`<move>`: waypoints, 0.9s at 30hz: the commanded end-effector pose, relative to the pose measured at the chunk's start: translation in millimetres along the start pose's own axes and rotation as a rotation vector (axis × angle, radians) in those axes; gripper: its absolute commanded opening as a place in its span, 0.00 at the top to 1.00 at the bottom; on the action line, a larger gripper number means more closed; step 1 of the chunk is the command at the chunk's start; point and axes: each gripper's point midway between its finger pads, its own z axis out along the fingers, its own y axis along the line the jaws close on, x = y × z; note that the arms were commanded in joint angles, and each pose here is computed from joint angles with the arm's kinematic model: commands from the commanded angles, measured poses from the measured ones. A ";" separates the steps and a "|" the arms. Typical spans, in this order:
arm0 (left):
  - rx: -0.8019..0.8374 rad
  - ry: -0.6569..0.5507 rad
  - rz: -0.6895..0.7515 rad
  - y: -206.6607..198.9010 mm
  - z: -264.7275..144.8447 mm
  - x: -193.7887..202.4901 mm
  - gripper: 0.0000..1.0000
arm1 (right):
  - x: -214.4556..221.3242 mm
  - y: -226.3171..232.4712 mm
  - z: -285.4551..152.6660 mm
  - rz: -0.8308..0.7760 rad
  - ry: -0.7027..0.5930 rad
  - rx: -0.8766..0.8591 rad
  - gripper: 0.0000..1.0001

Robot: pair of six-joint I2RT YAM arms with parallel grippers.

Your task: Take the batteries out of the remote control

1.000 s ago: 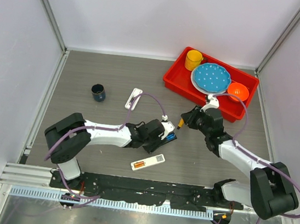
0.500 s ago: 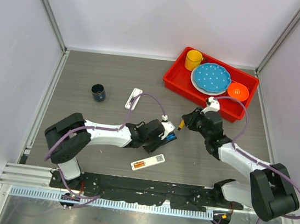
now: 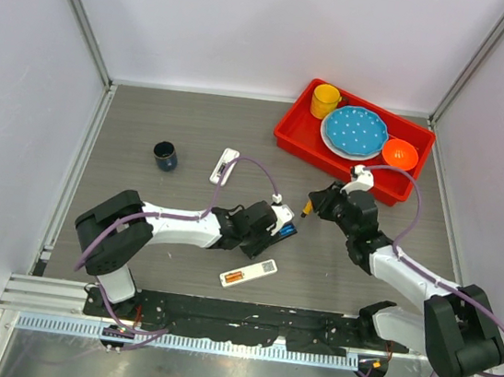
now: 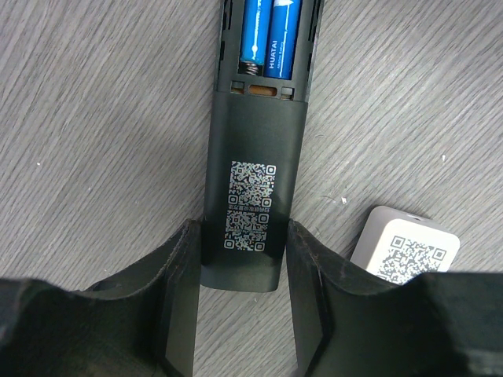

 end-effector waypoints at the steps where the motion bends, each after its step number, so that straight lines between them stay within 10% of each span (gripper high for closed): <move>1: 0.053 0.197 0.009 -16.2 8.8 59.9 0.71 | -15.4 11.7 1.7 -0.007 -0.063 -0.045 0.99; 27: 0.052 0.213 0.026 -16.1 10.2 61.2 0.75 | -16.8 8.3 6.6 -0.013 -0.075 -0.028 0.99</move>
